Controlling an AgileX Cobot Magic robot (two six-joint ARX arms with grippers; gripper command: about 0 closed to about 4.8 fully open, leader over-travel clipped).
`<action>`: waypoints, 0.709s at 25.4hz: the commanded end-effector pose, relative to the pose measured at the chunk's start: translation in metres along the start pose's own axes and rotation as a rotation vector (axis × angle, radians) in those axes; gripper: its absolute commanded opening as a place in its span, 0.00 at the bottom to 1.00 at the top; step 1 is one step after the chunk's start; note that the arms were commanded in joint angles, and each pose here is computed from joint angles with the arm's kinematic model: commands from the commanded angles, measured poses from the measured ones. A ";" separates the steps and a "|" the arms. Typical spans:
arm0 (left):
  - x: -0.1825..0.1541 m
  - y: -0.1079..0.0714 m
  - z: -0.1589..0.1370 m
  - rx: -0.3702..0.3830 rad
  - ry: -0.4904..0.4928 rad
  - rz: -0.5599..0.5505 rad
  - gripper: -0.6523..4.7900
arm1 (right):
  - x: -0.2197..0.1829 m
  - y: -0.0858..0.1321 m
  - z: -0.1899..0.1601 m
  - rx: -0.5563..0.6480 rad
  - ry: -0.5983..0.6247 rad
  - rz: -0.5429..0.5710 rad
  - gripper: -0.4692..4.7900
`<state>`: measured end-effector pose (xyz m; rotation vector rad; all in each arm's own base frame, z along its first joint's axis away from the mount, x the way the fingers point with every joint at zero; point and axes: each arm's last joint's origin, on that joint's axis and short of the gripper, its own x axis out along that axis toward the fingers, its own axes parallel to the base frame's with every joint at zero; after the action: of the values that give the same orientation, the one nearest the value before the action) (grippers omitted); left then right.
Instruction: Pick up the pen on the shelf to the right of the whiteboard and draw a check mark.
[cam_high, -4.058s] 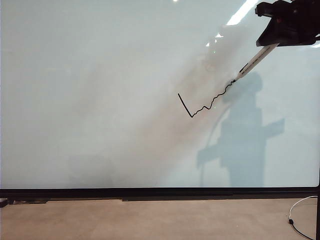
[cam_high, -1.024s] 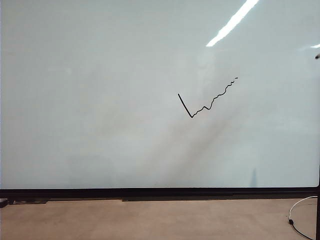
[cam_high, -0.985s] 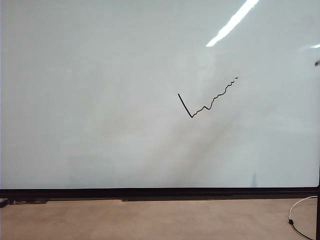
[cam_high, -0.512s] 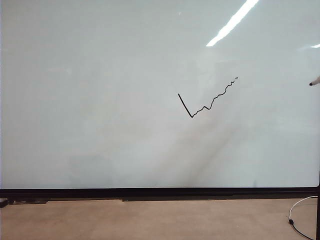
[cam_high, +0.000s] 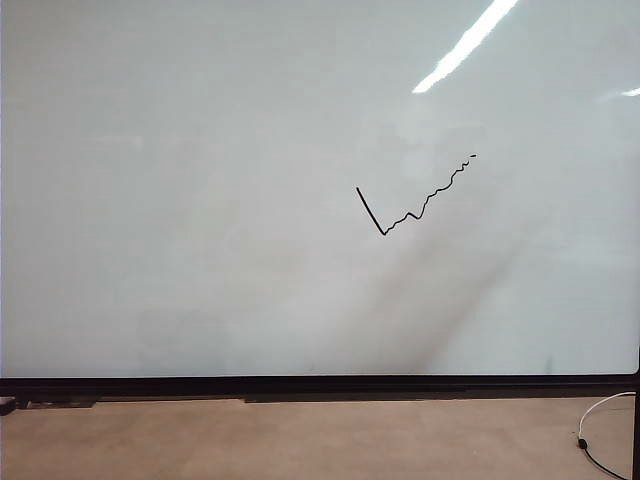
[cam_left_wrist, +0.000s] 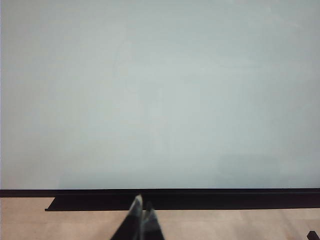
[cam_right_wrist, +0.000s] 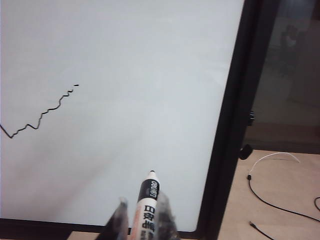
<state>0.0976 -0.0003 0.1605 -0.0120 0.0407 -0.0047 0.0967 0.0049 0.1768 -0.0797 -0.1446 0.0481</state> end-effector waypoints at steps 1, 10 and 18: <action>0.000 0.000 0.002 0.004 -0.015 -0.001 0.11 | 0.000 -0.005 0.003 0.012 -0.027 -0.002 0.08; 0.000 0.000 0.002 0.004 -0.015 -0.001 0.11 | -0.001 -0.008 0.004 0.012 -0.035 -0.022 0.08; 0.000 0.000 0.002 0.004 -0.015 -0.001 0.11 | 0.000 -0.008 0.003 0.012 -0.031 -0.025 0.08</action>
<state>0.0976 -0.0003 0.1605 -0.0120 0.0407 -0.0047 0.0966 -0.0029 0.1780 -0.0677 -0.1570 0.0237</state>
